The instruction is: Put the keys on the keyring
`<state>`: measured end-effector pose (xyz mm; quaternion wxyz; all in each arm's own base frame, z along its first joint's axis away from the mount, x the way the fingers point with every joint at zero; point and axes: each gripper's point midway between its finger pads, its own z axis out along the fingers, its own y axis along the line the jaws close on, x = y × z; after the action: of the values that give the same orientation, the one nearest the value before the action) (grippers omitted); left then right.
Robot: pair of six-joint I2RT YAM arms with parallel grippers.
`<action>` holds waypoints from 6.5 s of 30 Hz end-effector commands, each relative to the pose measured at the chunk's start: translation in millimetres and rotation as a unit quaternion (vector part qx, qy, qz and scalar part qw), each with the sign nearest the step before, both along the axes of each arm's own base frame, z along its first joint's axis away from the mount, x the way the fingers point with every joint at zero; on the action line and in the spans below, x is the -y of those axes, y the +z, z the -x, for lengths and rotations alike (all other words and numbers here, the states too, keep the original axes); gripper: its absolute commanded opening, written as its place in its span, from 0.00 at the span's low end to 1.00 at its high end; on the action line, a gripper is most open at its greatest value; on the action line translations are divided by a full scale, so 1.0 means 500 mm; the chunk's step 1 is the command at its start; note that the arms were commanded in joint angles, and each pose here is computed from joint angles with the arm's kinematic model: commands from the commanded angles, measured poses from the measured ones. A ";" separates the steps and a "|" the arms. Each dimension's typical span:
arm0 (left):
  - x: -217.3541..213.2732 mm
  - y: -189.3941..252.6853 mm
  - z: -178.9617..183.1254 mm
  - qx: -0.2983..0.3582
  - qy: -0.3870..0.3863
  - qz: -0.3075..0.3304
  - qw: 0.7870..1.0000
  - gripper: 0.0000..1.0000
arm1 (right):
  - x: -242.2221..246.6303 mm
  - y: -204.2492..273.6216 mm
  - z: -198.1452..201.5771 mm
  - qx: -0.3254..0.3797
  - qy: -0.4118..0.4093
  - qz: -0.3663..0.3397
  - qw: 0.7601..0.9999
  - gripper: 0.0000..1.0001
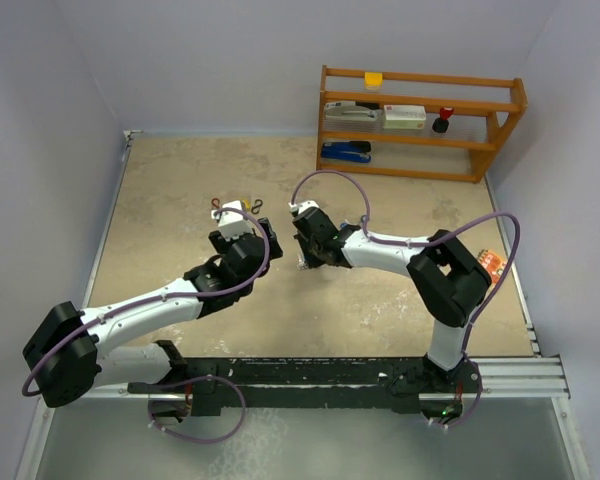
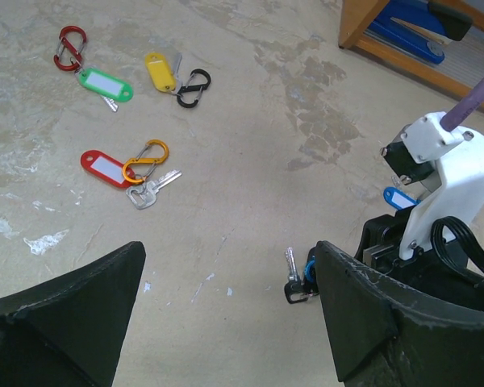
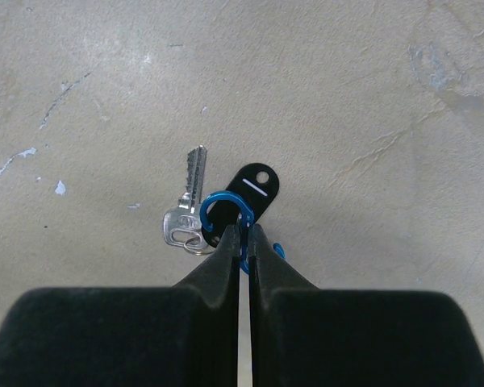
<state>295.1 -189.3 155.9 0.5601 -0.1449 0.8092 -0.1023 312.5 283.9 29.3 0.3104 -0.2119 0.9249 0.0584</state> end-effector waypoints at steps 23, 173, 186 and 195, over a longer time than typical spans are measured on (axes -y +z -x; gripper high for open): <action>-0.014 0.014 -0.005 0.015 0.017 0.007 1.000 0.83 | 0.016 0.018 0.037 0.004 -0.009 -0.002 1.000 0.00; -0.036 0.023 0.001 0.021 0.027 0.009 0.999 0.83 | 0.122 0.205 0.063 0.073 0.011 0.218 0.973 0.00; -0.063 0.036 0.010 0.029 0.044 0.004 0.999 0.83 | 0.175 0.246 0.043 0.113 -0.020 0.356 0.927 0.00; -0.123 0.050 0.022 0.037 0.093 -0.013 0.995 0.84 | 0.188 0.258 0.049 0.103 -0.009 0.380 0.919 0.00</action>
<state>286.1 -149.1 173.7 0.5854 -0.1800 0.7875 -0.0689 286.2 196.3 141.1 0.2986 -0.3077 0.8531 -0.2974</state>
